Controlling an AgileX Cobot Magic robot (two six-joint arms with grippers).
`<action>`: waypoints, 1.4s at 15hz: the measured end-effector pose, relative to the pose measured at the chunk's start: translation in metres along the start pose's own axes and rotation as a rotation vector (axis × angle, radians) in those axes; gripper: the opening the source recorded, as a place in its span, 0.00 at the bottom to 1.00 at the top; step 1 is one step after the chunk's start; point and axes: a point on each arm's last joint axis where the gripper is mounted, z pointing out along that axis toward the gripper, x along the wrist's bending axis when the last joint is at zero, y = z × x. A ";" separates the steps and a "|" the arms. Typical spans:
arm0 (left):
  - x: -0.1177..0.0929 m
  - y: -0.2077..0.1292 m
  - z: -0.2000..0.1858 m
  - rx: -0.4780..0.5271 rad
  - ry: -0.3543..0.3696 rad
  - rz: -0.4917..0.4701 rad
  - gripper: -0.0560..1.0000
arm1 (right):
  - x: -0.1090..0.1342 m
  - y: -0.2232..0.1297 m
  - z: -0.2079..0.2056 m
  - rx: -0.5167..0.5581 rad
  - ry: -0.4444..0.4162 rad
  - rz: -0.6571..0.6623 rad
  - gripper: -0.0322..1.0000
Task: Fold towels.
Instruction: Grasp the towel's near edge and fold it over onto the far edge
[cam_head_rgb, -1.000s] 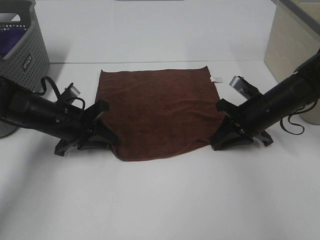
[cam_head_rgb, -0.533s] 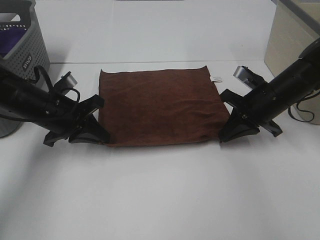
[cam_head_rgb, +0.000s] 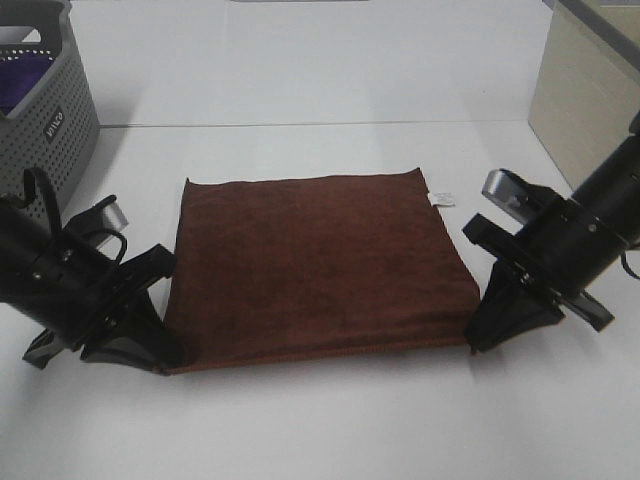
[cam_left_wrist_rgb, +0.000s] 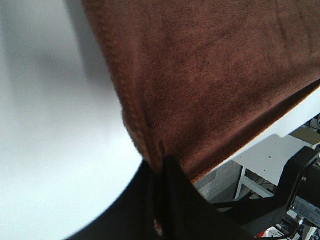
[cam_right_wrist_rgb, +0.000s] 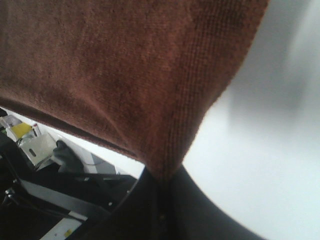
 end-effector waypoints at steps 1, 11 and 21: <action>0.001 -0.012 -0.002 0.019 0.006 -0.013 0.06 | -0.002 -0.014 0.006 0.034 0.005 0.022 0.03; -0.037 0.056 -0.034 -0.217 0.046 0.077 0.06 | 0.038 0.057 -0.058 -0.194 -0.023 -0.136 0.03; -0.037 0.175 0.003 -0.320 0.080 0.101 0.06 | 0.020 0.178 -0.053 -0.305 -0.050 -0.167 0.03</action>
